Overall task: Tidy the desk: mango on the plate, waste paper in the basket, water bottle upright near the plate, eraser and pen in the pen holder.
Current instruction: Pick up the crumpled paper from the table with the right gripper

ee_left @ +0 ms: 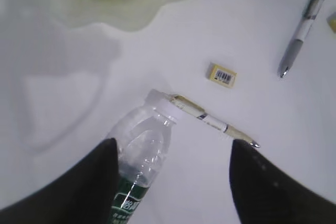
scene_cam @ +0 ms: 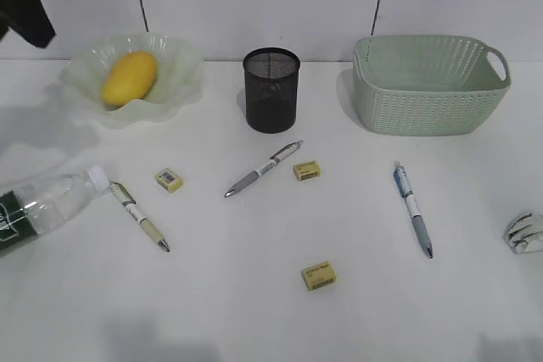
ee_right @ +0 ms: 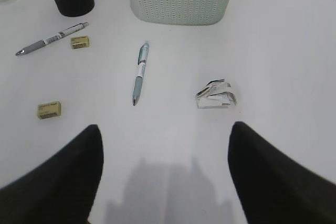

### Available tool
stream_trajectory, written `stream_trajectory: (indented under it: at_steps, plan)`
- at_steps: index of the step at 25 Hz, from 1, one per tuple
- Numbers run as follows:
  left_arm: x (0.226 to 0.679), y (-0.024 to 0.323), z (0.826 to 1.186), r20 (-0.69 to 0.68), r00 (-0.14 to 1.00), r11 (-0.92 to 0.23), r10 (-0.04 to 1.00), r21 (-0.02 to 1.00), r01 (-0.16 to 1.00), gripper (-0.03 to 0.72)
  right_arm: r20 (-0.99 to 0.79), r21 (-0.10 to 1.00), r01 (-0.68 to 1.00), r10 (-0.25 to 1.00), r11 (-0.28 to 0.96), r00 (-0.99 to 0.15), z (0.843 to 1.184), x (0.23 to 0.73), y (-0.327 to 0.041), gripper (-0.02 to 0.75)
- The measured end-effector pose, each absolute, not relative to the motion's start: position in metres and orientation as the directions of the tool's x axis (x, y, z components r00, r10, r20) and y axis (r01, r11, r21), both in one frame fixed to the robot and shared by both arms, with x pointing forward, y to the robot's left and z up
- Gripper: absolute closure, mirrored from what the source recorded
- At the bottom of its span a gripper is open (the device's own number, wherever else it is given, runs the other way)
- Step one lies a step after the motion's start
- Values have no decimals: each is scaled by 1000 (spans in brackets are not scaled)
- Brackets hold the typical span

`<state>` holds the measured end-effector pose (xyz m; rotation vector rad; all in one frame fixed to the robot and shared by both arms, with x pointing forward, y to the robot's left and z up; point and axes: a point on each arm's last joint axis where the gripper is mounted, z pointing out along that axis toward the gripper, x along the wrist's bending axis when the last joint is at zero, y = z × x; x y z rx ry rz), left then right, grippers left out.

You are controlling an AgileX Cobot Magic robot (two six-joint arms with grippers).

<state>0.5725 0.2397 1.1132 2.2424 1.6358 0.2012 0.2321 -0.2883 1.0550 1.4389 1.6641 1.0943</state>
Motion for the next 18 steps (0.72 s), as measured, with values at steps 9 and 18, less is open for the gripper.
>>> stream_trajectory:
  at_steps: [9, 18]
  plan:
    - [503, 250, 1130, -94, 294, -234, 951, 399, 886, 190, 35, 906, 422, 986, 39, -166, 1055, 232, -288, 154]
    - [408, 265, 1095, -84, 257, -184, 963, 492, 851, 190, 35, 906, 422, 986, 39, -166, 1055, 232, -288, 154]
